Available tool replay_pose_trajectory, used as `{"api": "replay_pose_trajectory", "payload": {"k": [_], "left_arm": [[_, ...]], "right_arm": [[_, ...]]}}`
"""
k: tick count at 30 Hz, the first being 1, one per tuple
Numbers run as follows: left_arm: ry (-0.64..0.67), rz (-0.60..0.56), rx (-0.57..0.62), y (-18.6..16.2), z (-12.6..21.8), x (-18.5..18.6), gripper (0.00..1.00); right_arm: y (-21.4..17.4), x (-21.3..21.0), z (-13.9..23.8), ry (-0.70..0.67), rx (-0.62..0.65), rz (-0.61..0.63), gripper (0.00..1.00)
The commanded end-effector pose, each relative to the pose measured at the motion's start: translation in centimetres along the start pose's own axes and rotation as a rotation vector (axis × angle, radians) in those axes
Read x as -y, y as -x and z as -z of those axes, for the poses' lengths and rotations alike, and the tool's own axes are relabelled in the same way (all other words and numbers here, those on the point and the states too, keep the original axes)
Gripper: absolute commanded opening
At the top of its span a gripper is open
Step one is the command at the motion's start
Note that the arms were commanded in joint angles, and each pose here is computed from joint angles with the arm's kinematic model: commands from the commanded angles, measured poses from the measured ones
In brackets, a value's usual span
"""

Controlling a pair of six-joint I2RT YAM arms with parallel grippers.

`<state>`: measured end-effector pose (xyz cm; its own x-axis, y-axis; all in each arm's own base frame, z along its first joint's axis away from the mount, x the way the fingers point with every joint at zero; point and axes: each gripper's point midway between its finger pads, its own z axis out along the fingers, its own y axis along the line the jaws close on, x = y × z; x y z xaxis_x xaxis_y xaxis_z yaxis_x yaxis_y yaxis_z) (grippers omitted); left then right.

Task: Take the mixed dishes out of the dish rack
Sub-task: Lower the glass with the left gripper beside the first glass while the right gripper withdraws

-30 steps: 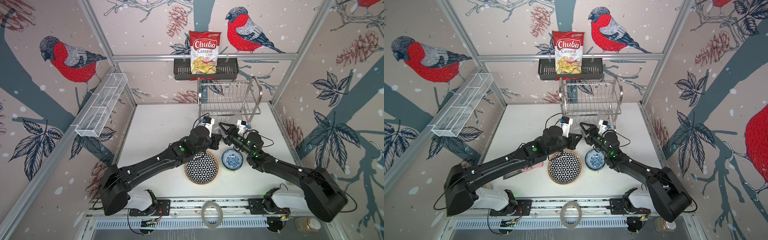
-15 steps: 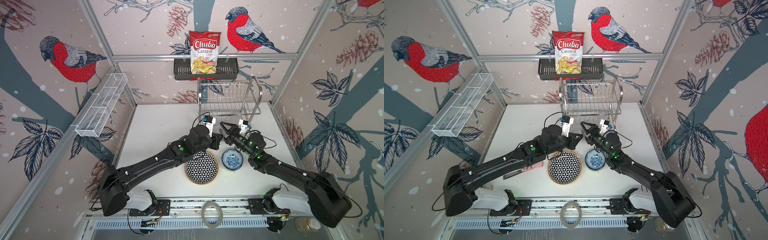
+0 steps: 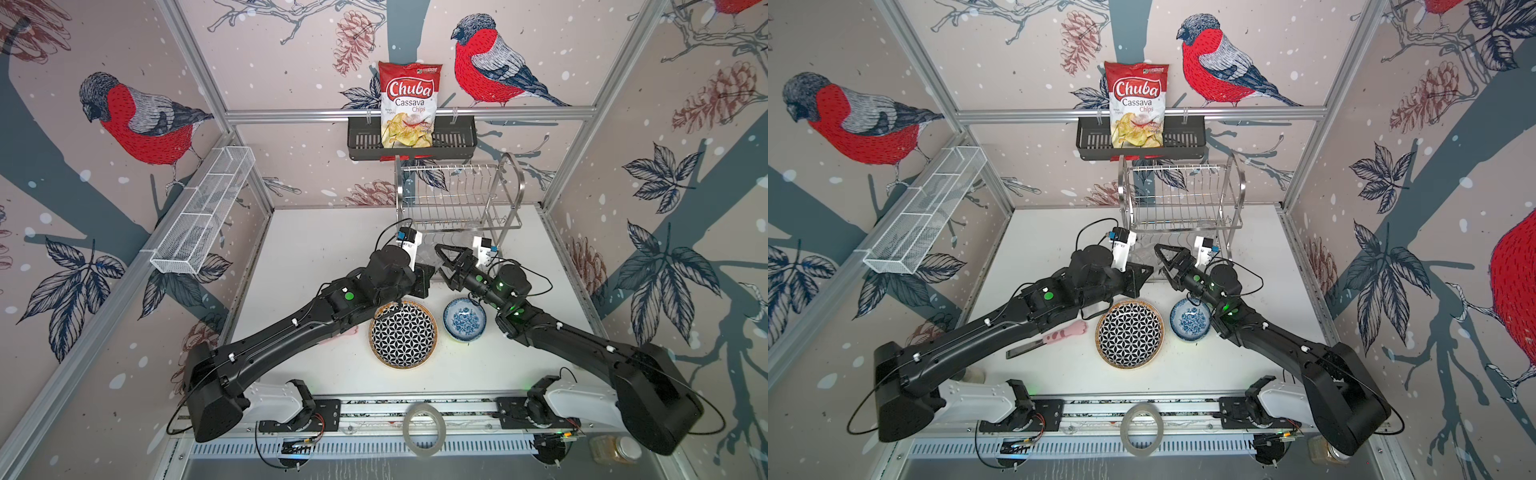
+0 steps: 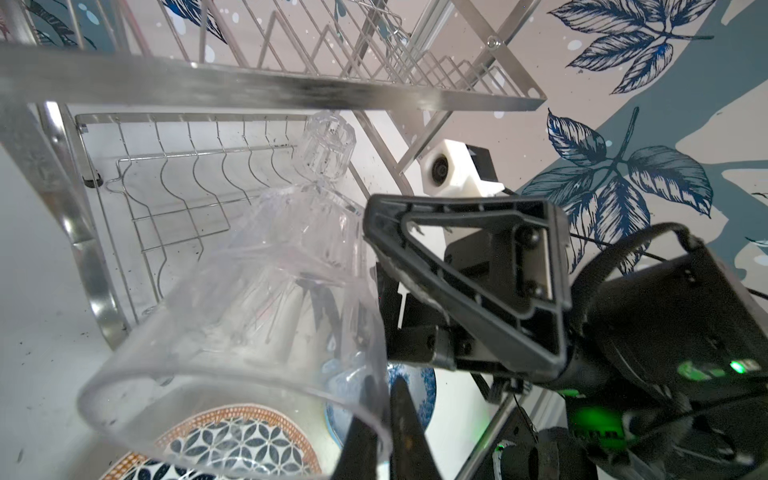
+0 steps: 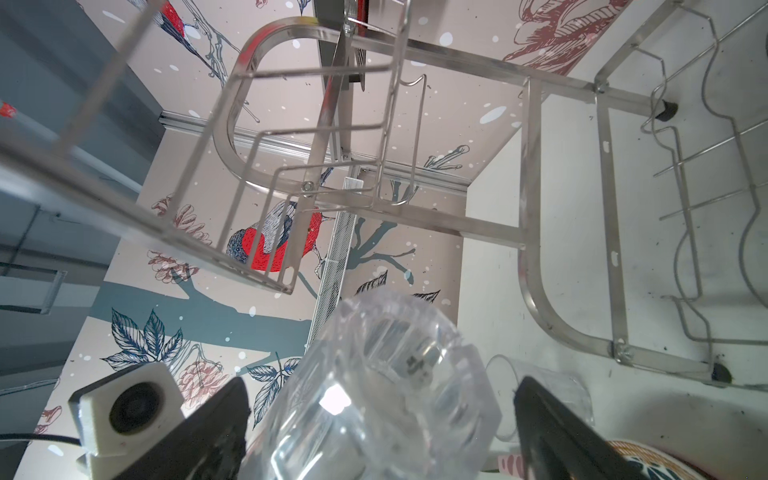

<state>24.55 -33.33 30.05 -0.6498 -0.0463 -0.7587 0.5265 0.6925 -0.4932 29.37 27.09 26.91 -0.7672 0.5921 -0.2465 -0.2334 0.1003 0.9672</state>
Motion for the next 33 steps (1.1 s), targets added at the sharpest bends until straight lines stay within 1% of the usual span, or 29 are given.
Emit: {"api": "replay_pose_trajectory", "payload": {"k": [1,6,8,15,19,22,26,27,29,33], "left_arm": [[0.034,-0.029,-0.092,-1.7,1.5,-0.7,0.00],[0.106,-0.025,-0.221,-4.0,4.2,-2.2,0.00],[0.126,-0.014,-0.258,-4.7,5.2,-2.6,0.00],[0.214,-0.002,-0.398,-7.3,8.1,-4.2,0.00],[0.295,0.017,-0.471,-8.6,9.7,-5.6,0.00],[0.355,0.022,-0.501,-8.9,11.4,-6.4,0.00],[0.533,-0.027,-0.571,-9.1,14.2,-8.9,0.00],[0.555,-0.035,-0.593,-9.5,14.5,-9.3,0.00],[0.542,-0.020,-0.640,-10.9,14.1,-9.5,0.00],[0.562,-0.014,-0.716,-13.2,13.8,-10.4,0.00]], "right_arm": [[0.0,0.4,-0.1,-0.016,-0.005,0.003,0.99],[-0.2,1.1,-0.3,-0.038,-0.014,-0.003,0.99],[-0.5,2.5,-0.7,-0.070,-0.025,-0.016,0.99],[-1.1,2.9,-1.4,-0.080,-0.048,-0.021,0.99],[-1.4,3.1,-1.7,-0.083,-0.065,-0.019,0.99],[-1.7,3.4,-1.8,-0.091,-0.073,-0.022,0.99],[-2.1,3.6,-1.9,-0.090,-0.085,-0.025,0.99],[-2.2,3.5,-1.8,-0.089,-0.089,-0.026,0.99],[-2.4,3.5,-1.8,-0.089,-0.099,-0.027,0.99],[-2.3,3.5,-1.4,-0.101,-0.096,-0.019,0.99]]}}
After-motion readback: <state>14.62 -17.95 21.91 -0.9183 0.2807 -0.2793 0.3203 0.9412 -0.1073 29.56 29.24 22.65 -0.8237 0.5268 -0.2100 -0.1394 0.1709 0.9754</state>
